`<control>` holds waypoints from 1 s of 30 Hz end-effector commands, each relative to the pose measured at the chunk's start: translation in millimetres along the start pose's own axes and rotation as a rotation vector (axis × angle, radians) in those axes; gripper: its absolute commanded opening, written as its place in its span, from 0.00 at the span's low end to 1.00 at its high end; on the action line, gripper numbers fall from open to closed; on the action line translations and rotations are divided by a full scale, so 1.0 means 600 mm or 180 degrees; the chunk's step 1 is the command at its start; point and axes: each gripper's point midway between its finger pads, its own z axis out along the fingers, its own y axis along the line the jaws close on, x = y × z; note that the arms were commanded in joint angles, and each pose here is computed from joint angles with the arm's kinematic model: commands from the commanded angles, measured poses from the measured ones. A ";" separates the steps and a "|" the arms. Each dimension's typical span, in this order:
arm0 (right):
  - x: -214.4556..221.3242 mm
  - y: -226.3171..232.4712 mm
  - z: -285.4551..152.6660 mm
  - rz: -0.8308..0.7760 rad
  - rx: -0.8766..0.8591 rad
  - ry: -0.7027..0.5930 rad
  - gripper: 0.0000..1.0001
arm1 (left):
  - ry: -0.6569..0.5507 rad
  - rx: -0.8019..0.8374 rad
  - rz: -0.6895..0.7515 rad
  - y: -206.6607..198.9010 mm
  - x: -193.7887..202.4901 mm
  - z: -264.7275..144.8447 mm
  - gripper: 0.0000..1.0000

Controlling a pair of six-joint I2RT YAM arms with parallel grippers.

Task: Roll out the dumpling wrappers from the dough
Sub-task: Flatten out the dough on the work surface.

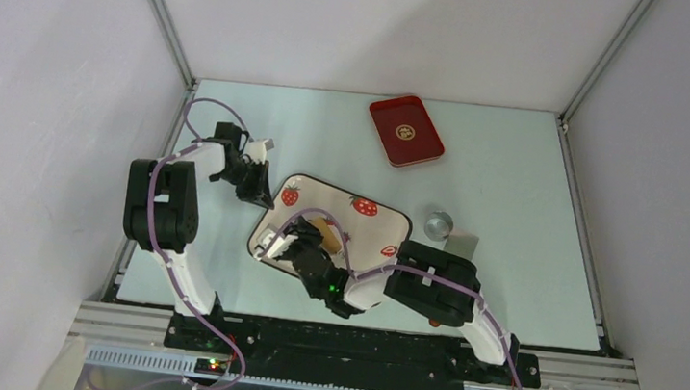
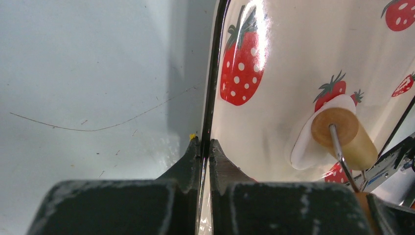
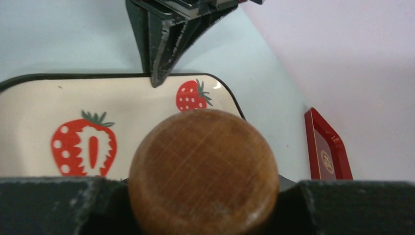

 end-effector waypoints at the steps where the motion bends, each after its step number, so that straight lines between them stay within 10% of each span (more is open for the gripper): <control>1: -0.006 0.052 -0.020 0.0105 -0.0133 -0.0030 0.00 | -0.0269 0.0115 0.0138 -0.021 -0.032 -0.025 0.00; 30: -0.029 0.077 -0.043 0.0119 -0.0184 -0.0116 0.00 | -0.0276 0.0078 0.0114 -0.016 -0.031 -0.027 0.00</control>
